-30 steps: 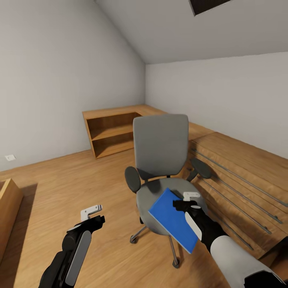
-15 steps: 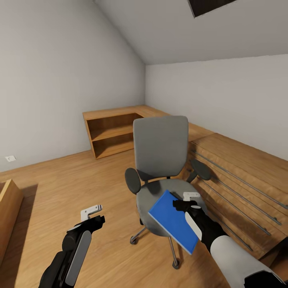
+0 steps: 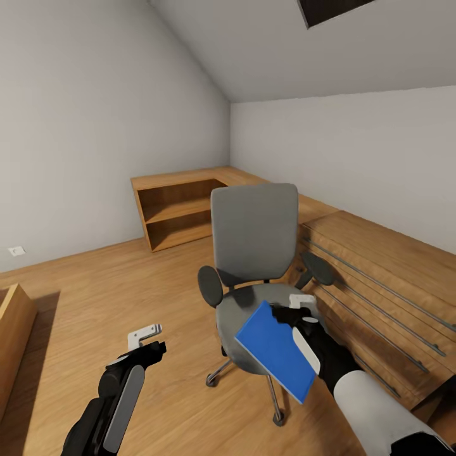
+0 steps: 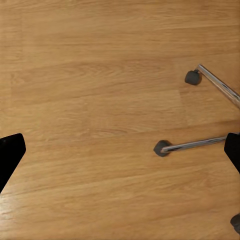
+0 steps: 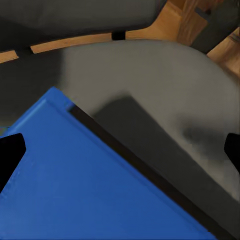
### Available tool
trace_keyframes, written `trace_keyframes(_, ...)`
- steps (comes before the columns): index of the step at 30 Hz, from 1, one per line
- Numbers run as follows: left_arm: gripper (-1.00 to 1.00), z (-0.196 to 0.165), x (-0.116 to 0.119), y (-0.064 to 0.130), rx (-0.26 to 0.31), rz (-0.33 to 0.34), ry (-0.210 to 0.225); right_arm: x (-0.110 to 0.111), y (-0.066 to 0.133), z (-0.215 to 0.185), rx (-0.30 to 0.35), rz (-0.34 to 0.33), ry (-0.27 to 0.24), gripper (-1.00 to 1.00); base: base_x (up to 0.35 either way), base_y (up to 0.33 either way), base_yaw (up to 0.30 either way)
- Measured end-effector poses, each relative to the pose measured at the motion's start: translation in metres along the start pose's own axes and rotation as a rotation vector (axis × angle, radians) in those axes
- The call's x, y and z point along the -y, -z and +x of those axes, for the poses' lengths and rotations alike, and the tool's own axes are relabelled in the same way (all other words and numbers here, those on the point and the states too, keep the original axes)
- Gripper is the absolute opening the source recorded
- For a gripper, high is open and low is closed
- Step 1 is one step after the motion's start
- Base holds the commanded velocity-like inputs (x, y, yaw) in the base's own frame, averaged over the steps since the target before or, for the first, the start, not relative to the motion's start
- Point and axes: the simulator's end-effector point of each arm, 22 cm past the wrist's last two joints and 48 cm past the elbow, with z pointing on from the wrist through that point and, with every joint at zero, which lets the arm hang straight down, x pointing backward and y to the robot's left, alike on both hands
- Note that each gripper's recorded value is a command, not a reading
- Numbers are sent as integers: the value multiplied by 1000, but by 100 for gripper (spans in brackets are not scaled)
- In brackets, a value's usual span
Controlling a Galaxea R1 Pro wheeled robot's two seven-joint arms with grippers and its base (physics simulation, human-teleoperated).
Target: In the bedroom, organize the workspace by keeping the computer under the desk, ensuring the monitor is on the desk, placing the keyboard on the desk next to the monitor, placing the mouse on the desk next to the keyboard, moving the folder from the swivel chair onto the desk next to the mouse, stacking the notebook on top of the folder with the pen on top of the notebook, and positioning the swivel chair next to the desk.
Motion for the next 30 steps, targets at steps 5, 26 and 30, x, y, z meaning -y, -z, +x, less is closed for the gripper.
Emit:
trace_keyframes(5,100,0,0,0,0,0,0,-9,18,-19,21,-5,-2,100,0,0,0)
trace_keyframes(26,100,-1,-2,0,1,-6,0,-31,67,-18,35,-42,-101,100,0,0,0)
trace_keyframes(30,100,-1,-2,0,1,-6,0,-31,69,-23,47,-45,-103,100,0,0,0)
